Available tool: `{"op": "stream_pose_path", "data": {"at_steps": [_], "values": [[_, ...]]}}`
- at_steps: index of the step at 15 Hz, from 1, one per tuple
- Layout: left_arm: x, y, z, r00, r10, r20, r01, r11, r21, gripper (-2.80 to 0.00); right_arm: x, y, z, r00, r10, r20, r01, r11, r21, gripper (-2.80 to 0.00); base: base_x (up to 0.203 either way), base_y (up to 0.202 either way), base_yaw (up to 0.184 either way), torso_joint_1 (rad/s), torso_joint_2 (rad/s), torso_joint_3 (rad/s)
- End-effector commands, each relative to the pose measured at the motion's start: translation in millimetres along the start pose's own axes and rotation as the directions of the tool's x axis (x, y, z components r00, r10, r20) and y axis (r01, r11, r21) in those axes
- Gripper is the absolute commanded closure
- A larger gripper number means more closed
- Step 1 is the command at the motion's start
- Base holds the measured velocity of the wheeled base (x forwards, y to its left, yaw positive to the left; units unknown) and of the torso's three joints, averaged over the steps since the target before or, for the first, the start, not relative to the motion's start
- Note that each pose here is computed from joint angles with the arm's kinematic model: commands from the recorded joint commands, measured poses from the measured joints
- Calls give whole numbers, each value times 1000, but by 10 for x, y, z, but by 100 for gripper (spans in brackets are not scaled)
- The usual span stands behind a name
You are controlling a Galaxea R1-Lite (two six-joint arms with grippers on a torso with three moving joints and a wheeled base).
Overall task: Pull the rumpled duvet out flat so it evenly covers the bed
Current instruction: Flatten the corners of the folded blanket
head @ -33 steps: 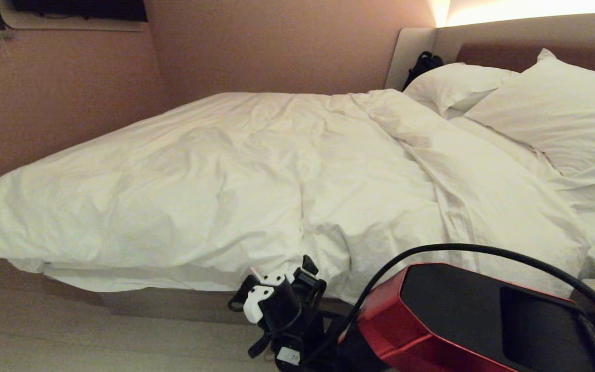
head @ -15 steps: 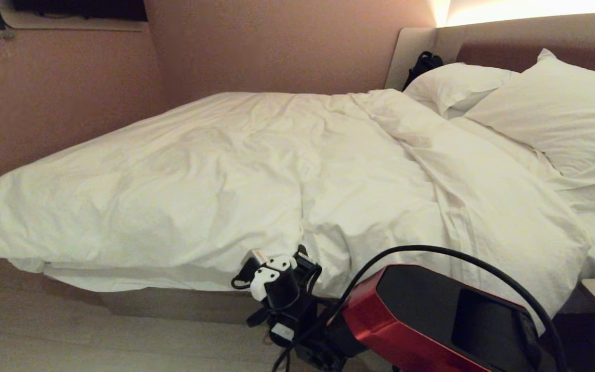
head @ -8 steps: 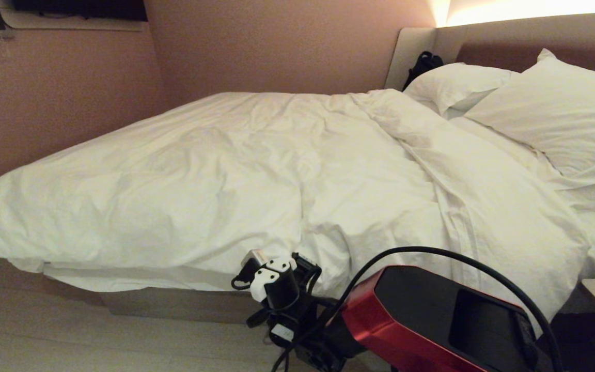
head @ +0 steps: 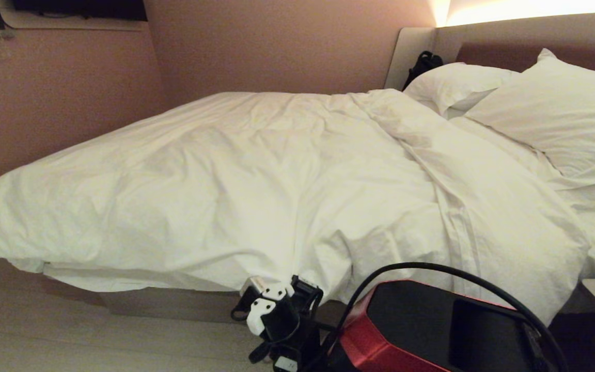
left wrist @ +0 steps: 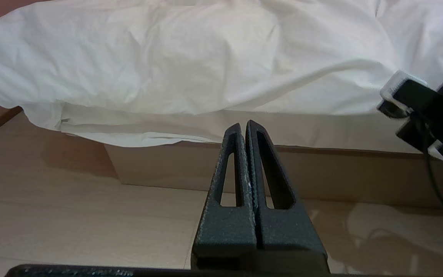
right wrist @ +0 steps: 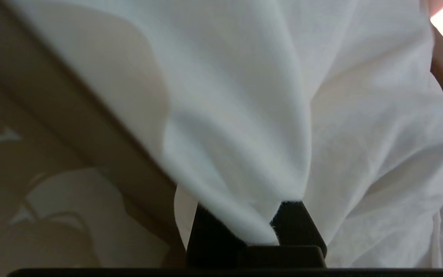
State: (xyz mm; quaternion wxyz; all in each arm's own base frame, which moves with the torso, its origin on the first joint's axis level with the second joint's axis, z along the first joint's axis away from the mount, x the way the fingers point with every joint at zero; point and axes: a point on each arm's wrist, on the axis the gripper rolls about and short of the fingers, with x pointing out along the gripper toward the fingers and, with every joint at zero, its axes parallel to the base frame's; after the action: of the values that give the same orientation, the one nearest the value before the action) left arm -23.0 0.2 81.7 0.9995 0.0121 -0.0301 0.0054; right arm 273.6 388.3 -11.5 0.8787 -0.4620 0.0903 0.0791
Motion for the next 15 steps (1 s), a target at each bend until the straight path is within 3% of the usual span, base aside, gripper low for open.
{"op": "stream_pose_path", "data": {"at_steps": [1, 5, 15], "values": [[0, 0, 1, 1000, 1, 1, -1, 1000, 0, 0, -198, -21, 54, 1000, 19, 23, -19, 1000, 20, 0, 0, 0, 0, 0, 0, 0], [0, 0, -1, 1000, 1, -1, -1, 1000, 0, 0, -647, 123, 90, 993, 89, 76, -89, 996, -16, 0, 0, 0, 0, 0, 0, 0], [0, 0, 0, 1000, 1, 0, -1, 1000, 0, 0, -783, 444, -65, 987, 145, 71, -141, 988, -67, 0, 0, 0, 0, 0, 0, 0]]}}
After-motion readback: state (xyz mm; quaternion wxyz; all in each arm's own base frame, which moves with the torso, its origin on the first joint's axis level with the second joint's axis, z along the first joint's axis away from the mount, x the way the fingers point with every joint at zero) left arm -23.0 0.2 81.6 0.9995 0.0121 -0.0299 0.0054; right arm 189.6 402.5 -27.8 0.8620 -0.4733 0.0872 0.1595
